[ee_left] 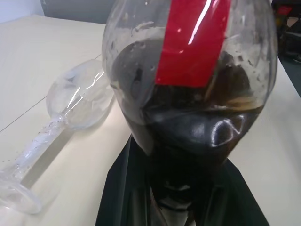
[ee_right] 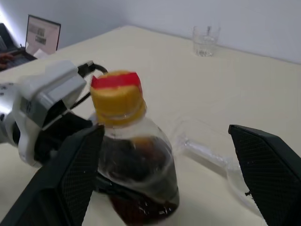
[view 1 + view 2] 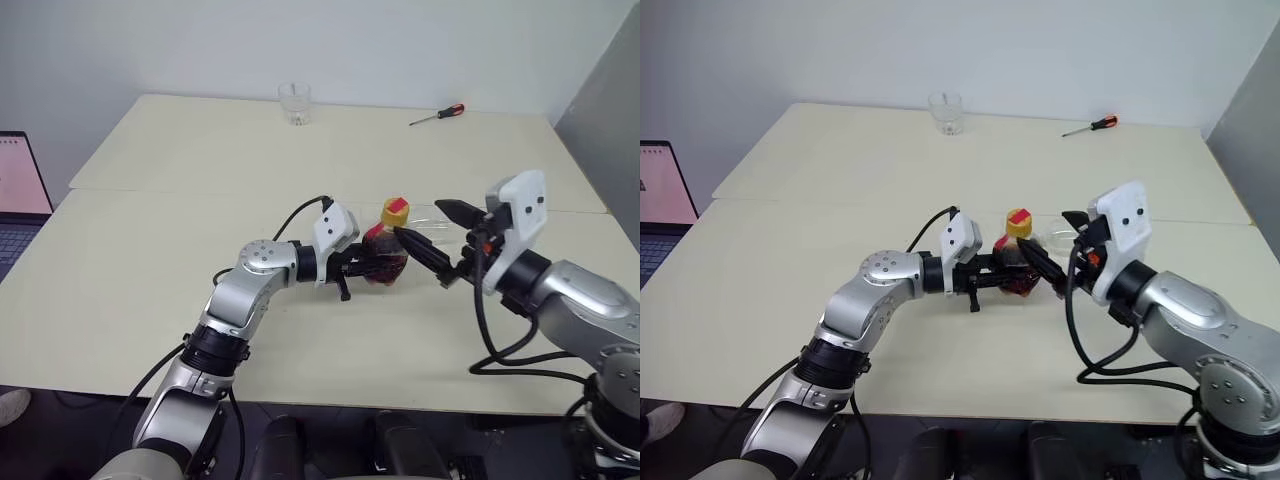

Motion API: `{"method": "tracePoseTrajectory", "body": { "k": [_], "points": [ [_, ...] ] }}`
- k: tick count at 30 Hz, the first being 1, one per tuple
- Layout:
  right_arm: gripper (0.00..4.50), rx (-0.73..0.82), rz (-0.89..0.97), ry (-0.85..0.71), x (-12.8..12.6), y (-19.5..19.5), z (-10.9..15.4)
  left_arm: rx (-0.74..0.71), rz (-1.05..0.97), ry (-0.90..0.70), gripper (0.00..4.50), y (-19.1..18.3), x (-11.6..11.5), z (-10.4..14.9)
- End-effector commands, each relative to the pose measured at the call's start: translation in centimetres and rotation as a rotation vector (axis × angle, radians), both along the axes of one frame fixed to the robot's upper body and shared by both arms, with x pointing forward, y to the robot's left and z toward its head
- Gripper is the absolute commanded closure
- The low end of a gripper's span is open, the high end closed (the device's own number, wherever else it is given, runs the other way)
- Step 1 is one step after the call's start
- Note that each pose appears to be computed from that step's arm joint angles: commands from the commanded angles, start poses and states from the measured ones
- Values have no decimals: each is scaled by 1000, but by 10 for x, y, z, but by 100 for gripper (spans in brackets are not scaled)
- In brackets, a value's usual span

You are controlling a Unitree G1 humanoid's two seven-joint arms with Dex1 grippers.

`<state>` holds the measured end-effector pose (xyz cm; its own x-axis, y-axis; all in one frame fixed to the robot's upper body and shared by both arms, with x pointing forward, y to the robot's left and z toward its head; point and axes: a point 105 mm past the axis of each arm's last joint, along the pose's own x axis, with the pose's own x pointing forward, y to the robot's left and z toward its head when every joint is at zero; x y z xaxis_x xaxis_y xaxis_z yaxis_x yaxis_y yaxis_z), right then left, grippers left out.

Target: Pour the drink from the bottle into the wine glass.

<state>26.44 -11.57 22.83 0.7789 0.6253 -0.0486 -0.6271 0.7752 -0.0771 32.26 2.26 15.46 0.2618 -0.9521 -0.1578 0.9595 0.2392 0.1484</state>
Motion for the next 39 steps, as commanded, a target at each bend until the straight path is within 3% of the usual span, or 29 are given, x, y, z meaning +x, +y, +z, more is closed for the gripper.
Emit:
{"method": "tracePoseTrajectory", "body": {
  "k": [1,6,21,39],
  "points": [
    [0,36,89,-66,-10,9,18,-37,-40,-74,383,-7,-5,18],
    [0,81,140,-95,-7,28,30,-38,-28,-78,383,-5,-3,19],
    [0,66,49,-141,28,42,36,-29,-12,-79,383,-2,-3,17],
    [0,45,43,-97,24,25,27,-21,23,-79,383,4,1,15]
  ]
}}
